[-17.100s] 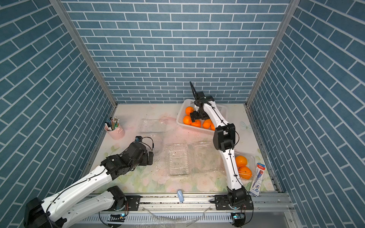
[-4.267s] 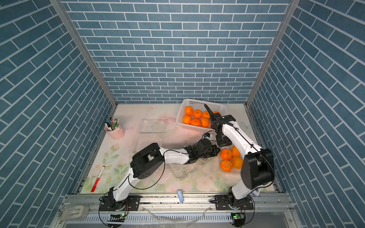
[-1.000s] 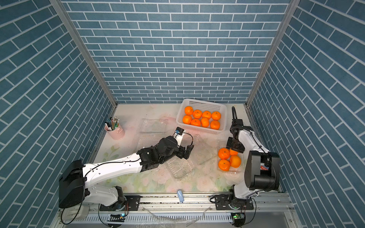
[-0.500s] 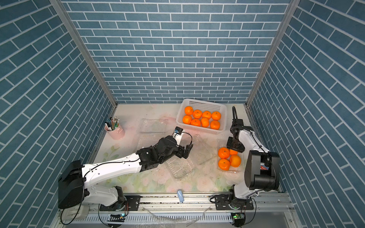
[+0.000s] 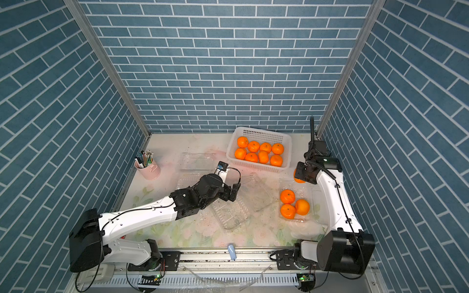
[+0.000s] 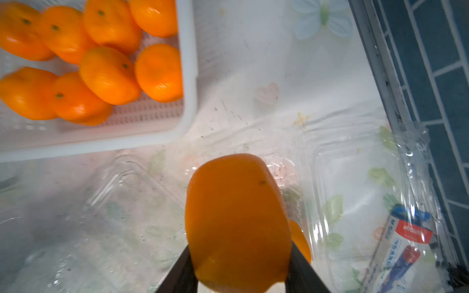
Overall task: Take oranges out of containers
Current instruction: Pick up the orange from the packing box, then place the orange in the basket.
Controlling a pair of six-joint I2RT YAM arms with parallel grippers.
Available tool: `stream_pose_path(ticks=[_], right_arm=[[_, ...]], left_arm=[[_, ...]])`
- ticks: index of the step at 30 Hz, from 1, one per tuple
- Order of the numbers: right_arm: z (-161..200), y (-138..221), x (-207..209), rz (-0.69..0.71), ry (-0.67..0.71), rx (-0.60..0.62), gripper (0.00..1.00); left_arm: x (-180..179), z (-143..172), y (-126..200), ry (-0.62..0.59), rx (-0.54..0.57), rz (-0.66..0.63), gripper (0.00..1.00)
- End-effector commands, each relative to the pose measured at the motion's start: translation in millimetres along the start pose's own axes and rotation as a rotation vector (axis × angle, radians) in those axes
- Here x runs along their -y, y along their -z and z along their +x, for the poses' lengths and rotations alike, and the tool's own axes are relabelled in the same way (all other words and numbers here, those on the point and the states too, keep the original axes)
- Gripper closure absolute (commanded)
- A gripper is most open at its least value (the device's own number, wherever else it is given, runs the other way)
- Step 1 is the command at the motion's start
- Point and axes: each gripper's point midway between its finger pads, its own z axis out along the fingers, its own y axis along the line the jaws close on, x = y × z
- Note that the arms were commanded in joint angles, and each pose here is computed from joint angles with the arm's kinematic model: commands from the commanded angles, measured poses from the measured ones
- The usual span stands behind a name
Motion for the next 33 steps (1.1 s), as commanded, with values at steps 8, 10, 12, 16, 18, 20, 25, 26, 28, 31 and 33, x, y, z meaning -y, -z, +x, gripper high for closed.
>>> stream_pose_path(ticks=[8, 10, 12, 16, 18, 20, 25, 26, 28, 31, 33], right_arm=[[-62, -3, -87, -0.345, 0.226, 0.026, 0.87], [-71, -9, -100, -0.379, 0.278, 0.030, 0.88], [-78, -17, -113, -0.400, 0.359, 0.045, 0.88], [-84, -32, -136, -0.432, 0.557, 0.094, 0.89], [-84, -37, -146, -0.456, 0.672, 0.118, 0.90], [-88, -41, -152, -0.469, 0.750, 0.138, 0.91], [-93, -50, -163, -0.515, 0.929, 0.157, 0.94], [-92, -54, -163, -0.516, 0.963, 0.149, 0.94], [-90, -64, -161, -0.510, 1.015, 0.129, 0.94], [-87, -79, -160, -0.516, 1.073, 0.108, 0.94], [-85, -87, -161, -0.529, 1.088, 0.107, 0.94]], left_arm=[[-43, 2, 14, 0.143, -0.010, -0.075, 0.01], [-49, 3, 18, 0.147, -0.009, -0.089, 0.01], [-55, 4, 22, 0.154, -0.010, -0.102, 0.01], [-65, 5, 26, 0.168, -0.013, -0.123, 0.01], [-69, 6, 27, 0.176, -0.017, -0.131, 0.01], [-73, 6, 29, 0.179, -0.019, -0.138, 0.01], [-81, 8, 29, 0.186, -0.032, -0.154, 0.01], [-82, 8, 28, 0.187, -0.034, -0.157, 0.01], [-84, 10, 27, 0.190, -0.041, -0.158, 0.01], [-86, 11, 25, 0.199, -0.050, -0.161, 0.01], [-88, 12, 23, 0.203, -0.057, -0.162, 0.01]])
